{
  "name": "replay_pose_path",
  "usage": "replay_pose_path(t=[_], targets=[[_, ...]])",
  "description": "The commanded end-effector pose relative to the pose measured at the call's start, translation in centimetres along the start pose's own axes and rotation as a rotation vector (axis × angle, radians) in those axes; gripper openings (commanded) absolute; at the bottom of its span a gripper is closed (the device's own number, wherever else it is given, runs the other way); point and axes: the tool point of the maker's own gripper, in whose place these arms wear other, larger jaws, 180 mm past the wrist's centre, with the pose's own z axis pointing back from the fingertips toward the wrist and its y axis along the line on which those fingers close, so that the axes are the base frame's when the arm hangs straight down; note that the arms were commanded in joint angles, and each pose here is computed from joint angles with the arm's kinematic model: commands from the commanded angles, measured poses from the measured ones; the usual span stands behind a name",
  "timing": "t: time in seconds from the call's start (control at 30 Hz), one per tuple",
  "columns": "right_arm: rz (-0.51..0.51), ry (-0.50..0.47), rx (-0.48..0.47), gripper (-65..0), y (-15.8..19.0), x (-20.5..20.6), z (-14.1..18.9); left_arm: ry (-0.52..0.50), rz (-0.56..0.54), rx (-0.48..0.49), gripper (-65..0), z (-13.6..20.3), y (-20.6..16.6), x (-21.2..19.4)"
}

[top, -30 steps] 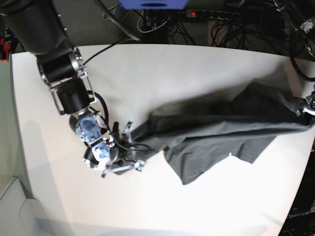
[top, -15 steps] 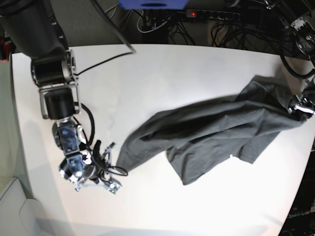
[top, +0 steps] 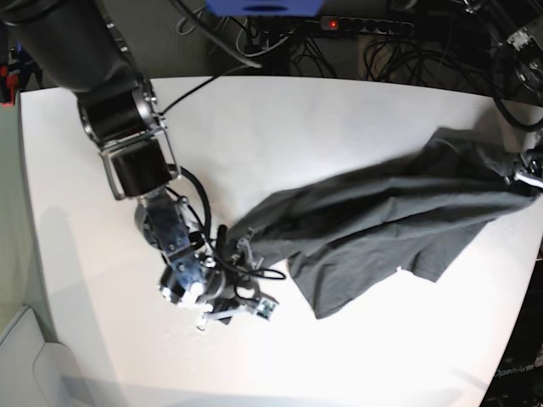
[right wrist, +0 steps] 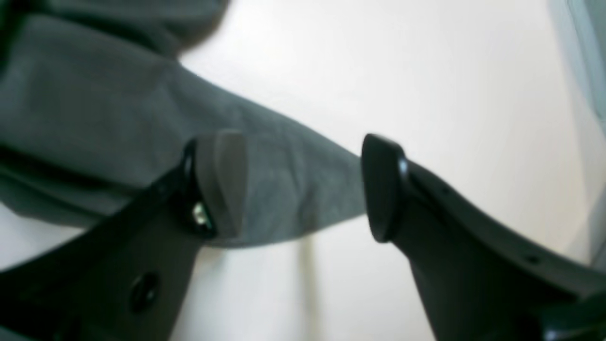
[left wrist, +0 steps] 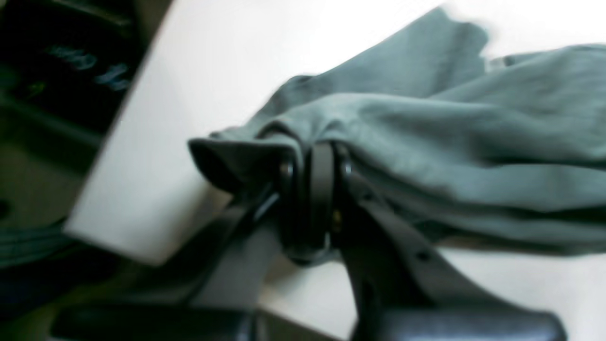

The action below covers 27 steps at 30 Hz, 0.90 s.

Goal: Layout the t-shirt on the table in an organized manner, then fold the t-shirt properly
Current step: 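Stretch the t-shirt between both grippers by pulling the right gripper outward, then move the right gripper holding the t-shirt toward the left gripper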

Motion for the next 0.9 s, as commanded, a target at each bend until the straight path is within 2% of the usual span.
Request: replay_pose_path(t=[0.0, 0.13, 0.37, 0.47, 0.63, 0.73, 0.87], targets=[[-0.004, -0.04, -0.02, -26.6, -1.3, 1.5, 0.4, -0.056, -0.026, 0.036, -64.8, 0.6, 0.8, 1.8], [-0.022, -0.03, 0.031, -26.6, 1.0, 0.8, -0.7, -0.047, -0.048, 0.084, -64.8, 0.7, 1.7, 1.8], [-0.047, 0.02, 0.095, -26.6, 4.8, -2.2, -1.8, -0.08, -0.021, 0.13, -64.8, 1.6, 3.9, 3.0], [-0.051, 0.117, 0.117, -26.7, 6.3, -6.5, -1.8, -0.09, -0.026, 0.132, -64.8, 1.7, 3.9, 3.3], [0.064, 0.282, 0.155, -30.8, 8.5, -11.8, -1.2, -0.104, -0.021, 0.128, -64.8, 1.7, 3.7, 3.8], [0.158, 0.308, 0.112, -35.7, 8.1, -13.1, 0.7, -0.107, -0.018, 0.127, -64.8, 1.7, 3.7, 4.0], [0.271, 0.277, -0.006, -37.7, 6.0, -11.3, 4.3, -0.111, -0.019, 0.127, -64.8, 1.8, 3.7, 4.1]])
